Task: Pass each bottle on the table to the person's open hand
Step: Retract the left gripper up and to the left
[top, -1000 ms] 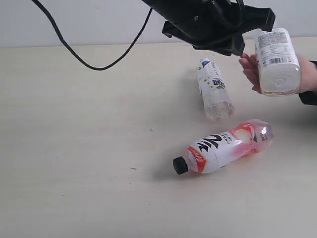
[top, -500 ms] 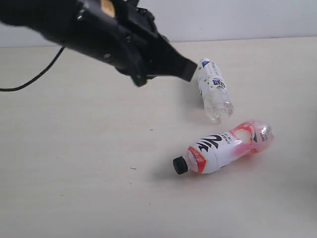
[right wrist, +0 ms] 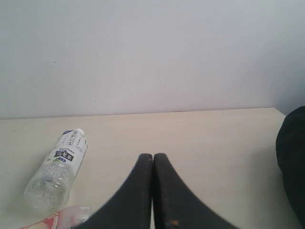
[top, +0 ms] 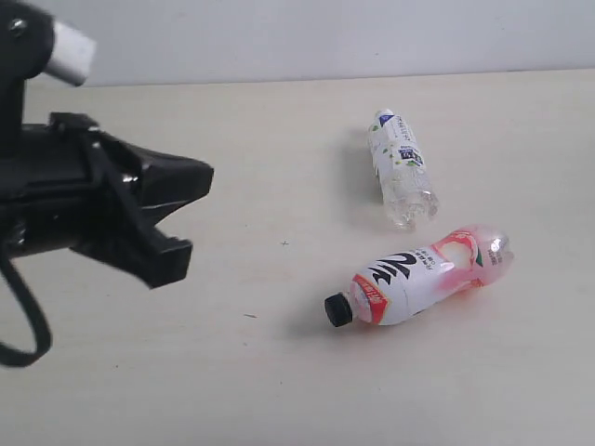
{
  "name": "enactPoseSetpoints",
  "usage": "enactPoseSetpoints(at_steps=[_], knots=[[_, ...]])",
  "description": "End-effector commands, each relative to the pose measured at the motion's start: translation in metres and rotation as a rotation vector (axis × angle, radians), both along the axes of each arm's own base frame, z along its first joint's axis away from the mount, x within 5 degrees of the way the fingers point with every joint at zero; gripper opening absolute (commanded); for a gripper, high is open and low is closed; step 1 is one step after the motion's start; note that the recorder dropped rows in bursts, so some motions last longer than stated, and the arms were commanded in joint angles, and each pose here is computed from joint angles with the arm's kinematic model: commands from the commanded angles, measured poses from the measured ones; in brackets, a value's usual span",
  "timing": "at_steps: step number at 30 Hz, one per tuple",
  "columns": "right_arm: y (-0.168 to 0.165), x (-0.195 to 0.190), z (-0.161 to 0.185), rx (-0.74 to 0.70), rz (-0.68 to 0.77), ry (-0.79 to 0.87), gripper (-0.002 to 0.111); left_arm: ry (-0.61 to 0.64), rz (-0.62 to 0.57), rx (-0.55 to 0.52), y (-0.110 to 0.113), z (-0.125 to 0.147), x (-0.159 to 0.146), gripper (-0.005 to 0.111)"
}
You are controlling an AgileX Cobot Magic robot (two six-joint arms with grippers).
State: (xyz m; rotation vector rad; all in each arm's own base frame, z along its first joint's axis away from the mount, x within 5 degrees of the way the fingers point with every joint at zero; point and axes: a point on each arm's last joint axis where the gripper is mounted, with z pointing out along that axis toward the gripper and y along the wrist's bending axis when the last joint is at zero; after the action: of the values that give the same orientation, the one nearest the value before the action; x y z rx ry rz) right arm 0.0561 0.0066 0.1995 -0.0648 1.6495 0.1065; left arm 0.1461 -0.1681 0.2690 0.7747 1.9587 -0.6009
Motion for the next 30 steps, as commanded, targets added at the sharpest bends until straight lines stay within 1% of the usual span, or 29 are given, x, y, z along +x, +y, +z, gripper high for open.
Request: enactPoseSetpoints(at_steps=[1, 4, 9, 12, 14, 18, 30], knots=[[0.000, 0.000, 0.000, 0.001, -0.004, -0.011, 0.000, -0.039, 0.024, -0.034, 0.026, -0.005, -0.016, 0.000], [0.000, 0.000, 0.000, 0.001, -0.004, -0.011, 0.000, -0.040, 0.081, -0.033, 0.046, -0.015, -0.022, 0.000], [0.000, 0.000, 0.000, 0.001, -0.004, -0.011, 0.000, -0.055, 0.250, -0.049, 0.082, -0.028, -0.023, 0.000], [0.000, 0.000, 0.000, 0.001, -0.004, -0.011, 0.000, -0.068, 0.347, -0.060, 0.098, -0.030, -0.023, 0.000], [0.000, 0.000, 0.000, 0.001, -0.004, -0.011, 0.000, -0.065, 0.393, -0.068, 0.104, -0.031, -0.022, 0.000], [0.000, 0.000, 0.000, 0.001, -0.004, -0.011, 0.000, -0.070, 0.435, -0.074, 0.109, -0.031, -0.019, 0.000], [0.000, 0.000, 0.000, 0.001, -0.004, -0.011, 0.000, -0.069, 0.435, -0.073, 0.109, -0.031, -0.019, 0.000]])
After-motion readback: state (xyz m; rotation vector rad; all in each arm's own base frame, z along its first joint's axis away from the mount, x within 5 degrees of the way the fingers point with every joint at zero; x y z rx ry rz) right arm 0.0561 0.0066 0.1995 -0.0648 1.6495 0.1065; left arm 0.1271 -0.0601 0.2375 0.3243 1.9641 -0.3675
